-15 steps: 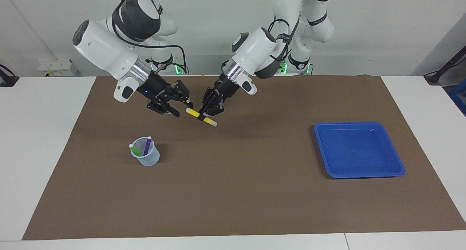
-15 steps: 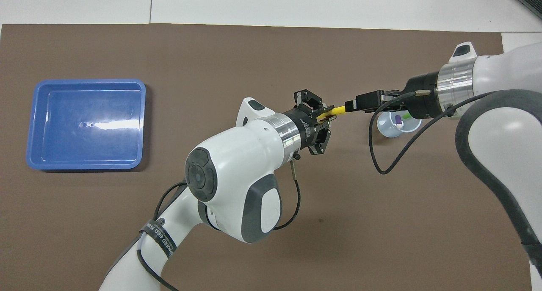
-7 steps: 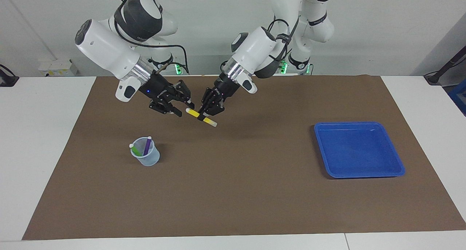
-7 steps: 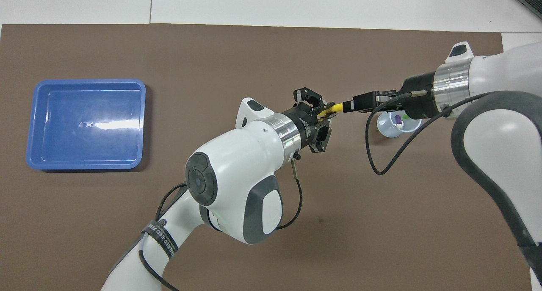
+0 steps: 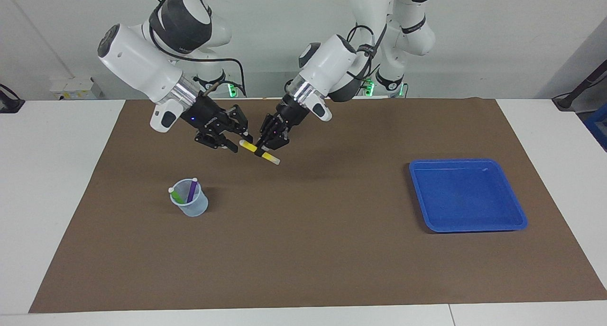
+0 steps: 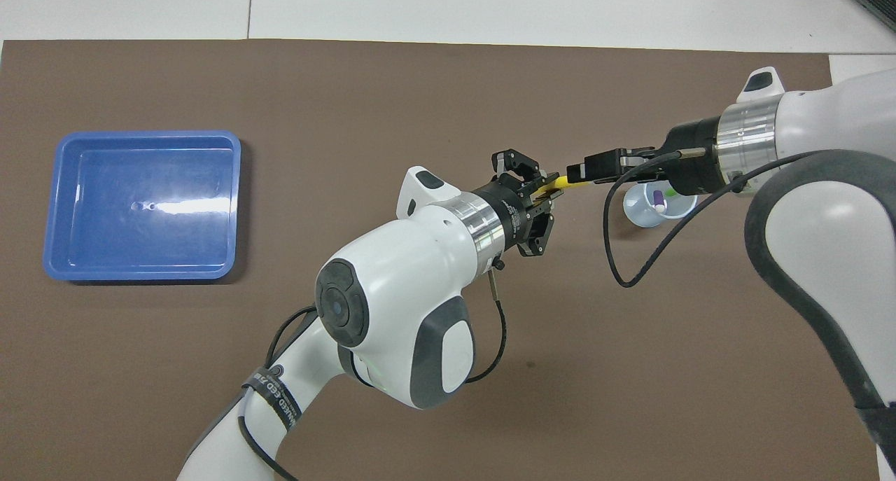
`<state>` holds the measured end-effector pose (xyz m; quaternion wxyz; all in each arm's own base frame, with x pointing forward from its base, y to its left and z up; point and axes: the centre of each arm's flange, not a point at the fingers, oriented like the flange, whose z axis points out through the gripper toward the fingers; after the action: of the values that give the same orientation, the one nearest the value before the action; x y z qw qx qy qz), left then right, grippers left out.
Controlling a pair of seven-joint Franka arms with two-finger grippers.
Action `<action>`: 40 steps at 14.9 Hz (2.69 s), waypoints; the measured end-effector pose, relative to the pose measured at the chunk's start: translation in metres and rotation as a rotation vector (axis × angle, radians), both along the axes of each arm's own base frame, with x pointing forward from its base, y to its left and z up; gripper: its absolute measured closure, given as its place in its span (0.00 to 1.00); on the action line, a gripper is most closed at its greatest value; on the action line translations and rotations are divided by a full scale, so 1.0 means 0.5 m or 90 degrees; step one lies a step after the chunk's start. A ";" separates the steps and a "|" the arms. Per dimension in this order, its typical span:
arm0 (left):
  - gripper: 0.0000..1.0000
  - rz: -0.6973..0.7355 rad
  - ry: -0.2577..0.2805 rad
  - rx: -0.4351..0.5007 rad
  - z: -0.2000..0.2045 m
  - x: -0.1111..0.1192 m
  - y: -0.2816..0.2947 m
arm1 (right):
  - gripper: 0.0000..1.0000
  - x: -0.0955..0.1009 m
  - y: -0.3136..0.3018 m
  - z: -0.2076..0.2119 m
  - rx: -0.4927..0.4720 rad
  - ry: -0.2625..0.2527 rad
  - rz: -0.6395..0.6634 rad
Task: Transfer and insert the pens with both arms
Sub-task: 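Grasp the yellow pen with the right gripper and open the left gripper, then insert the yellow pen into the cup while the left gripper returns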
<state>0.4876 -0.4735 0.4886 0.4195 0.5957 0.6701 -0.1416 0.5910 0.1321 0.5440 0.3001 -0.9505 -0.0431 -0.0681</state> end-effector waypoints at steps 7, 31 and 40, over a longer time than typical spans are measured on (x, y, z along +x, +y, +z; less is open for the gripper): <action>0.83 0.005 -0.011 -0.006 0.004 -0.005 -0.005 | 0.52 0.000 0.012 0.001 -0.005 -0.007 0.004; 0.70 0.027 -0.023 -0.018 0.011 0.001 0.000 | 0.81 0.001 0.013 0.004 -0.009 -0.012 0.006; 0.58 0.007 0.005 0.002 0.054 0.021 0.074 | 0.81 0.001 -0.048 -0.003 -0.118 -0.002 0.030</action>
<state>0.4979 -0.4363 0.5156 0.4164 0.5923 0.6752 -0.1408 0.5917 0.1080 0.5427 0.2124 -0.9728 -0.0718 -0.0582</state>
